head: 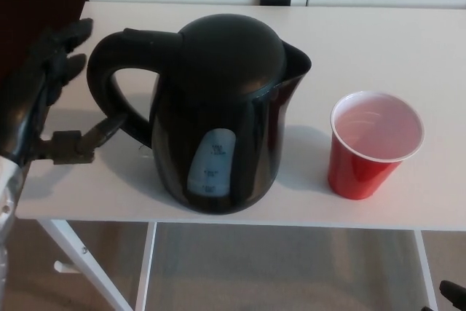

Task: The robot walk towards a table in front and uses its left hand to pick up the pot from the base and pour water to the cup on the right hand side

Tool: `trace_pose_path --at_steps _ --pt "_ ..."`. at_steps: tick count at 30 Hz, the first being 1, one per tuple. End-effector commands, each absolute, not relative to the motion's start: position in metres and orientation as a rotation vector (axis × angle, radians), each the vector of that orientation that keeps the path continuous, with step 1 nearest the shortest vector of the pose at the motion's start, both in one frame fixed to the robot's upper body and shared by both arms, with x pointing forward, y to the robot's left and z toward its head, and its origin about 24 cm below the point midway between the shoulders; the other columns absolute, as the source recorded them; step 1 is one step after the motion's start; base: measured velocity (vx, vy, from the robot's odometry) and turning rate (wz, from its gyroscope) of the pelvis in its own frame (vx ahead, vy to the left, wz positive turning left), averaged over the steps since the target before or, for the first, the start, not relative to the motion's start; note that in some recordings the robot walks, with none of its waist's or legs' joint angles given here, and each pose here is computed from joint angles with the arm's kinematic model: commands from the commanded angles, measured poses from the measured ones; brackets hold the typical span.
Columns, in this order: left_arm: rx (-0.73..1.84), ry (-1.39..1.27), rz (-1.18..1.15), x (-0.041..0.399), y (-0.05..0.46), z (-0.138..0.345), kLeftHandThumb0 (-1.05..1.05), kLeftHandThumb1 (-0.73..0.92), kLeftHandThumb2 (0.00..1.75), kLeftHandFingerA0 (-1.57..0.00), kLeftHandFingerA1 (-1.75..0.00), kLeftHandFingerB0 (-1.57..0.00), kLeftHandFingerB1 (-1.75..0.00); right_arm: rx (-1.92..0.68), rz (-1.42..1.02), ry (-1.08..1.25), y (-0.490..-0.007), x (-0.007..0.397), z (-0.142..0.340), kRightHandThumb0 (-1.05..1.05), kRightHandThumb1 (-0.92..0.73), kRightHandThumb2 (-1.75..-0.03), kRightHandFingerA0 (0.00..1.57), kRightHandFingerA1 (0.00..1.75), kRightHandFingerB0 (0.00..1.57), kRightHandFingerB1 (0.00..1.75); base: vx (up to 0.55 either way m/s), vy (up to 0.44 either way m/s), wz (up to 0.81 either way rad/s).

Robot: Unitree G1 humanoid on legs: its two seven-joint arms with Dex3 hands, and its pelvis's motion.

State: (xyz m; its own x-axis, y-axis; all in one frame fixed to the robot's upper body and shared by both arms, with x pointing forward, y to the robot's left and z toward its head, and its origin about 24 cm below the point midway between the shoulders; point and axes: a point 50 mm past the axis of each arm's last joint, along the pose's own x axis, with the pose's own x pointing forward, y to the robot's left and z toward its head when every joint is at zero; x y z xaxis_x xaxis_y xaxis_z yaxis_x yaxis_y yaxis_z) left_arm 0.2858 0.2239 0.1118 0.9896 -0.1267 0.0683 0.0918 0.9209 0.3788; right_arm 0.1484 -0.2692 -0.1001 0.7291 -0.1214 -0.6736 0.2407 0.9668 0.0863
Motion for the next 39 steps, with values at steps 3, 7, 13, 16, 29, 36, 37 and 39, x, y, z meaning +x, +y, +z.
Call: trace_pose_path --at_steps 3,7,13,16,29,36,37,39 --pt "0.376 -0.025 -0.059 0.292 0.217 0.104 -0.27 0.30 0.87 -0.07 -0.50 -0.06 -0.49 0.158 -0.206 0.744 -0.273 0.139 -0.101 -0.36 -0.53 -0.60 0.54 0.50 0.27 0.36 0.00 0.000 0.00" --pt "0.333 -0.005 -0.034 0.299 0.216 0.103 -0.26 0.31 0.88 -0.08 -0.50 -0.07 -0.50 0.156 -0.195 0.740 -0.272 0.142 -0.100 -0.34 -0.53 -0.55 0.55 0.47 0.28 0.34 0.00 0.000 0.00" --pt "0.273 0.012 -0.017 0.308 0.212 0.105 -0.27 0.34 0.89 -0.07 -0.50 -0.06 -0.49 0.168 -0.201 0.731 -0.271 0.147 -0.099 -0.23 -0.33 -0.83 0.50 0.66 0.15 0.49 0.00 0.000 0.00" --pt "0.266 0.008 -0.012 0.312 0.210 0.107 -0.26 0.35 0.90 -0.08 -0.50 -0.07 -0.50 0.169 -0.193 0.723 -0.270 0.149 -0.098 -0.23 -0.34 -0.84 0.50 0.66 0.15 0.49 0.00 0.000 0.00" --pt "0.251 0.016 0.037 0.320 0.210 0.114 -0.23 0.37 0.91 -0.11 -0.51 -0.10 -0.50 0.145 -0.197 0.713 -0.269 0.155 -0.096 -0.36 -0.52 -0.58 0.57 0.50 0.29 0.36 0.00 0.000 0.00" --pt "0.265 0.013 0.058 0.324 0.213 0.117 -0.42 0.52 0.57 -0.30 -0.34 -0.24 -0.30 0.155 -0.195 0.701 -0.269 0.157 -0.095 -0.35 -0.52 -0.59 0.56 0.50 0.30 0.37 0.00 0.000 0.00" --pt "0.267 0.012 0.059 0.325 0.212 0.118 -0.42 0.52 0.57 -0.30 -0.34 -0.24 -0.30 0.154 -0.195 0.698 -0.269 0.158 -0.094 -0.32 -0.52 -0.55 0.57 0.49 0.29 0.35 0.00 0.000 0.00" --pt "0.268 0.010 0.062 0.326 0.212 0.118 -0.42 0.52 0.57 -0.31 -0.34 -0.25 -0.30 0.157 -0.194 0.697 -0.269 0.159 -0.094 -0.32 -0.51 -0.55 0.57 0.49 0.29 0.35 0.00 0.000 0.00"
